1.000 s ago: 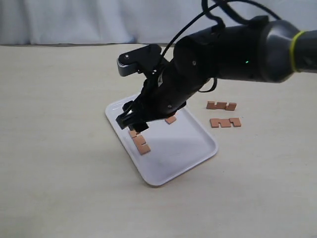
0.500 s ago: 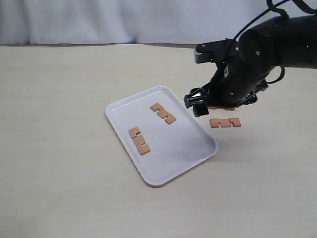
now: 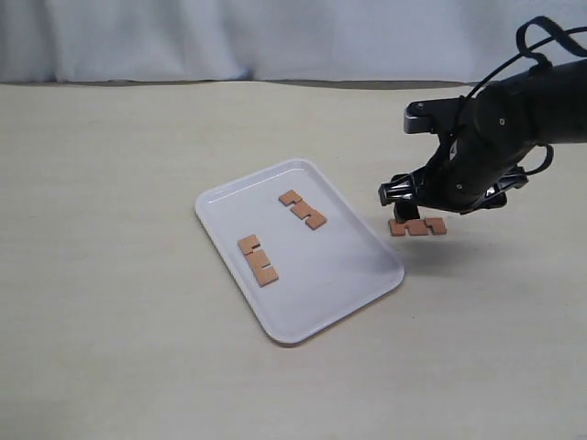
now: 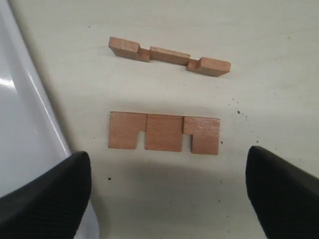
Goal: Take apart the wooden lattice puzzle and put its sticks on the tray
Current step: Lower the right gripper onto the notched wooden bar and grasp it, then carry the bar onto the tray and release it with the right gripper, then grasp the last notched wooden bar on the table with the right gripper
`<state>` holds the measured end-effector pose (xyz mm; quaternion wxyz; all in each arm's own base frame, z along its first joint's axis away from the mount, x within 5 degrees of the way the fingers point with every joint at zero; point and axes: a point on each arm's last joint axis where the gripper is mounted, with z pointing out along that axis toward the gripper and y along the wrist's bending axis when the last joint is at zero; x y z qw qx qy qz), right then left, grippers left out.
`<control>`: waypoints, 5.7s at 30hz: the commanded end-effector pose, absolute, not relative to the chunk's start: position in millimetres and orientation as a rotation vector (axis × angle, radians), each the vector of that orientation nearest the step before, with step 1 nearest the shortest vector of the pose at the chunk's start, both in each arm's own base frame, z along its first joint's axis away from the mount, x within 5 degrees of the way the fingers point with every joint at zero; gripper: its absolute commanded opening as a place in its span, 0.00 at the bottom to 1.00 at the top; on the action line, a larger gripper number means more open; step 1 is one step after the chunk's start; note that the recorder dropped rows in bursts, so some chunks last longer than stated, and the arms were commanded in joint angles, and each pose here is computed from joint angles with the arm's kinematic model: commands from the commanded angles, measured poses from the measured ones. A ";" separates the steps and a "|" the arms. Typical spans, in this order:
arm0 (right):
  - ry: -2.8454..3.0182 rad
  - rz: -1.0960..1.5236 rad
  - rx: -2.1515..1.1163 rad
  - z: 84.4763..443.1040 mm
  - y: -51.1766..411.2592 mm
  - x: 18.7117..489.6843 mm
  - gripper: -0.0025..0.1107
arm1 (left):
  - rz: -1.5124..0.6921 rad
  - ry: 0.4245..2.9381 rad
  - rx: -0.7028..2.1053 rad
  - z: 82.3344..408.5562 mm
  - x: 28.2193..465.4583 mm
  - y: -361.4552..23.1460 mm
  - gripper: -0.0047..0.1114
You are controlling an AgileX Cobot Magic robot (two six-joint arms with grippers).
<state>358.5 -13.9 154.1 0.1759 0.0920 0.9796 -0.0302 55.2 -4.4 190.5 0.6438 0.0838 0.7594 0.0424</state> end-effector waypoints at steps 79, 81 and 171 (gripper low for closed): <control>2.536 0.115 -0.306 201.3 164.9 389.6 0.06 | 0.100 1.722 0.184 190.8 55.2 -4.1 0.04; 2.544 0.113 -0.329 193.4 174.6 395.9 0.06 | 0.100 1.722 0.184 190.8 55.2 -4.1 0.04; 2.752 -0.069 0.373 117.5 -27.0 426.9 0.52 | 0.100 1.719 0.182 191.0 55.3 -4.0 0.04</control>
